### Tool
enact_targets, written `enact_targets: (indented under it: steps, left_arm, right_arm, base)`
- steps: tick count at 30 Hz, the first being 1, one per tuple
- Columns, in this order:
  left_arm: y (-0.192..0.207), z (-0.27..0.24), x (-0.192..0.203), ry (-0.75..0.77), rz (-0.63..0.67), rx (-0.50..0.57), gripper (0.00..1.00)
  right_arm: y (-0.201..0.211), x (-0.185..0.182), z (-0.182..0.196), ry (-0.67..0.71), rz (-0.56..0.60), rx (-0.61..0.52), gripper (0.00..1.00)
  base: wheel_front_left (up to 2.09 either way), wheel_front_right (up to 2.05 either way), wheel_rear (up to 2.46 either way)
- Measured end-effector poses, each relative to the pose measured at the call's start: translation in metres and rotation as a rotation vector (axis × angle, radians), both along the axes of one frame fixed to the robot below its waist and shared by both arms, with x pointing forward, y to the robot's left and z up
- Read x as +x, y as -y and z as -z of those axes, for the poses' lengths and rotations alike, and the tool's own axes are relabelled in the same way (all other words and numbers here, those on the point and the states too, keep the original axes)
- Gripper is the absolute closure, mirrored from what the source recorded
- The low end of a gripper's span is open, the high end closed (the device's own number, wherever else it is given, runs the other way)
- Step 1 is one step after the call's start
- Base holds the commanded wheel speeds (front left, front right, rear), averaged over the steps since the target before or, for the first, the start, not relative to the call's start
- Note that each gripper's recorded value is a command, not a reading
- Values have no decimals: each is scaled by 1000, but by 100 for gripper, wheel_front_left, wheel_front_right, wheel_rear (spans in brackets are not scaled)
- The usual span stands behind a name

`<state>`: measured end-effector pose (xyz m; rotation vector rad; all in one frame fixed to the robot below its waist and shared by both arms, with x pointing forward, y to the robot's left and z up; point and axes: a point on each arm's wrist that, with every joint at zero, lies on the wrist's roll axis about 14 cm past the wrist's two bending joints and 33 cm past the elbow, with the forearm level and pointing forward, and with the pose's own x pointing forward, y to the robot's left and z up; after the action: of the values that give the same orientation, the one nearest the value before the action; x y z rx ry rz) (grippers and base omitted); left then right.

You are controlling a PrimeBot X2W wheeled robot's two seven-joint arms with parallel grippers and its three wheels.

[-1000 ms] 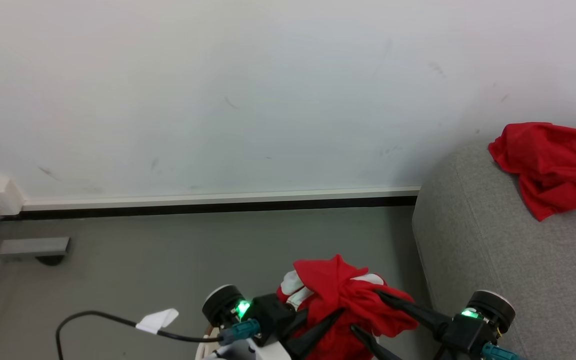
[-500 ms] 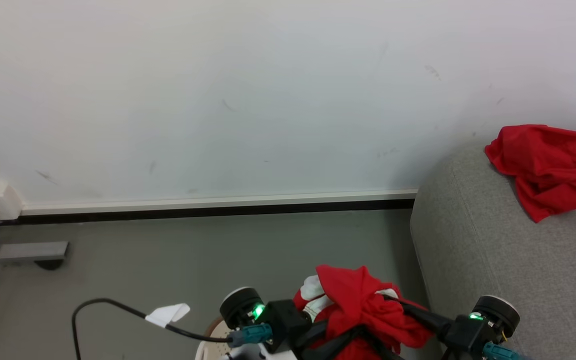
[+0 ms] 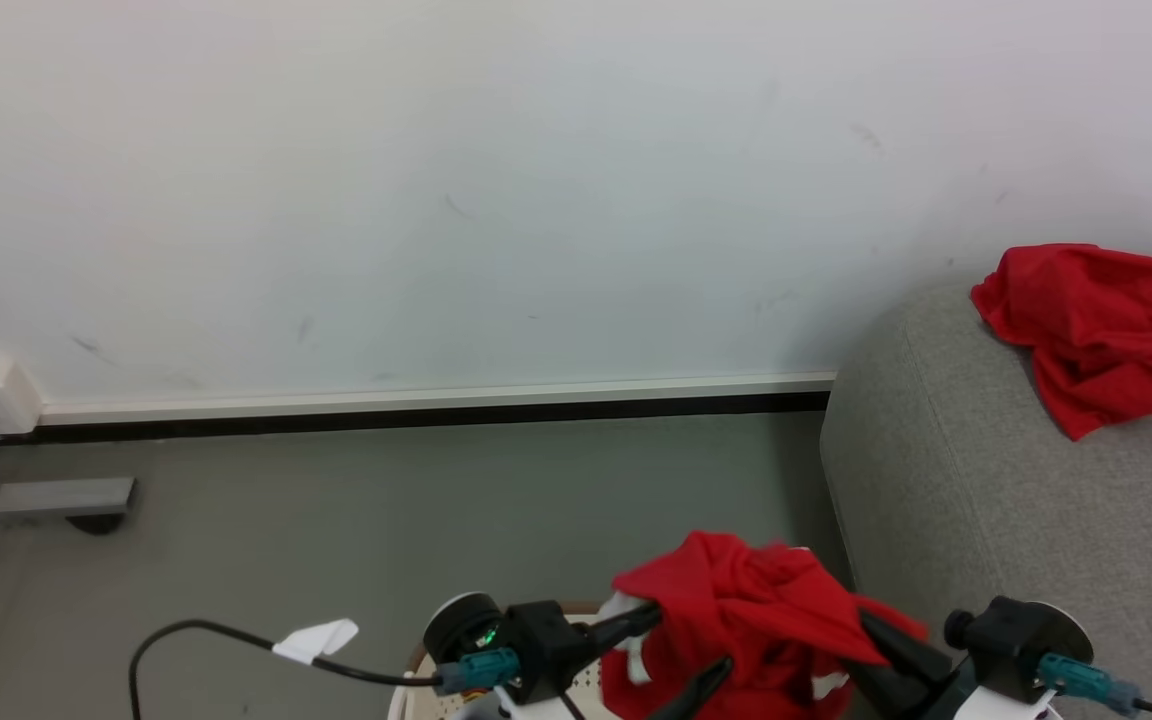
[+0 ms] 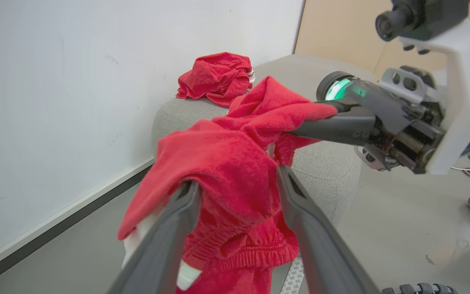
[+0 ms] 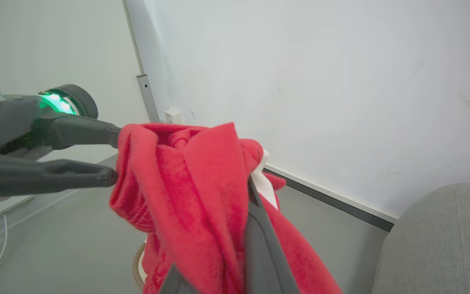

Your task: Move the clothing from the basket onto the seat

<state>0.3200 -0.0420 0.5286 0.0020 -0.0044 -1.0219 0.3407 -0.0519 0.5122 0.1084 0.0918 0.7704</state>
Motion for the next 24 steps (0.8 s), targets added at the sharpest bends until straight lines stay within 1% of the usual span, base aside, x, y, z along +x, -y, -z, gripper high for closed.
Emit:
enact_targets:
  steps: [8,16,24]
  left_arm:
    - [9,10,7,-27,-13,-21,0]
    - [32,23,-2,-60,37,-25,0]
    - [53,17,-4,-47,79,-61,0]
  right_arm:
    - [43,15,-4,3,162,60,100]
    - [88,14,-11,29,310,84,100]
    - [126,5,-17,58,441,104,100]
  base:
    - [0,0,0]
    - [0,0,0]
    - [0,0,0]
